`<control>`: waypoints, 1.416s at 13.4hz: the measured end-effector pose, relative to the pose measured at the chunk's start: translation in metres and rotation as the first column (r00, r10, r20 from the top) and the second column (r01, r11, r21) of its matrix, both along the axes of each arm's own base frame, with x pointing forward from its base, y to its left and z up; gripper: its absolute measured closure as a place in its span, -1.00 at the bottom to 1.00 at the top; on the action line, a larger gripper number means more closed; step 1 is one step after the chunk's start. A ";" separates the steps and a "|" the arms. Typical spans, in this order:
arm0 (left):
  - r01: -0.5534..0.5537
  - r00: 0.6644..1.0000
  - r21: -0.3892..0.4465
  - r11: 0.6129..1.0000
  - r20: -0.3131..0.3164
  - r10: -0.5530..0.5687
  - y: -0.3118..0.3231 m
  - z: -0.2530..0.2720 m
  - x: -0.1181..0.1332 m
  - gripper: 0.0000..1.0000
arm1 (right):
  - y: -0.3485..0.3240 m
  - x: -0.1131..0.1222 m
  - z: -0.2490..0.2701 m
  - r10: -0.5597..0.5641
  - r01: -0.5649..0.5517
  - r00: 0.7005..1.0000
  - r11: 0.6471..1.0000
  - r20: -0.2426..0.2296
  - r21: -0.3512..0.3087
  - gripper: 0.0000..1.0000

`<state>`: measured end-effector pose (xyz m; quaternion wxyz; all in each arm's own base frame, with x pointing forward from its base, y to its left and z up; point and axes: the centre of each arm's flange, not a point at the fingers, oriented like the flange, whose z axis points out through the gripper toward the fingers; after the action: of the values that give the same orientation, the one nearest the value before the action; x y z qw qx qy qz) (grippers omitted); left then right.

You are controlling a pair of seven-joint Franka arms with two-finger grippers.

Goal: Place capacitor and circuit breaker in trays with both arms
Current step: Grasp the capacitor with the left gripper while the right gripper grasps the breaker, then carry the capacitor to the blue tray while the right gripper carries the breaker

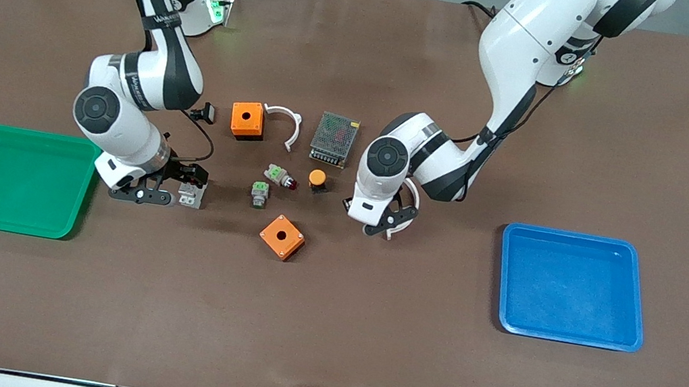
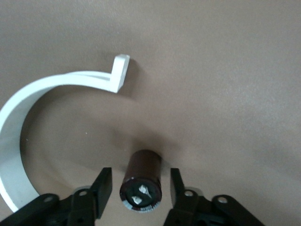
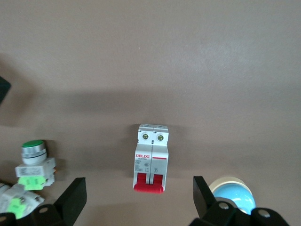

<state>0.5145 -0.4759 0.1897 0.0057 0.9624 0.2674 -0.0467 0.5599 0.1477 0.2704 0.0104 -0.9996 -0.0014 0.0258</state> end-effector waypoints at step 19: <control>-0.120 0.961 -0.097 0.988 0.237 0.140 0.167 0.166 0.146 0.34 | -0.004 -0.003 -0.057 -0.006 0.006 1.000 1.000 -0.014 -0.016 0.21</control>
<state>0.6608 -0.3088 0.3561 0.0810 0.9402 0.3250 0.0612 0.5569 0.1440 0.2134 0.0023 -0.9995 0.0019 0.0329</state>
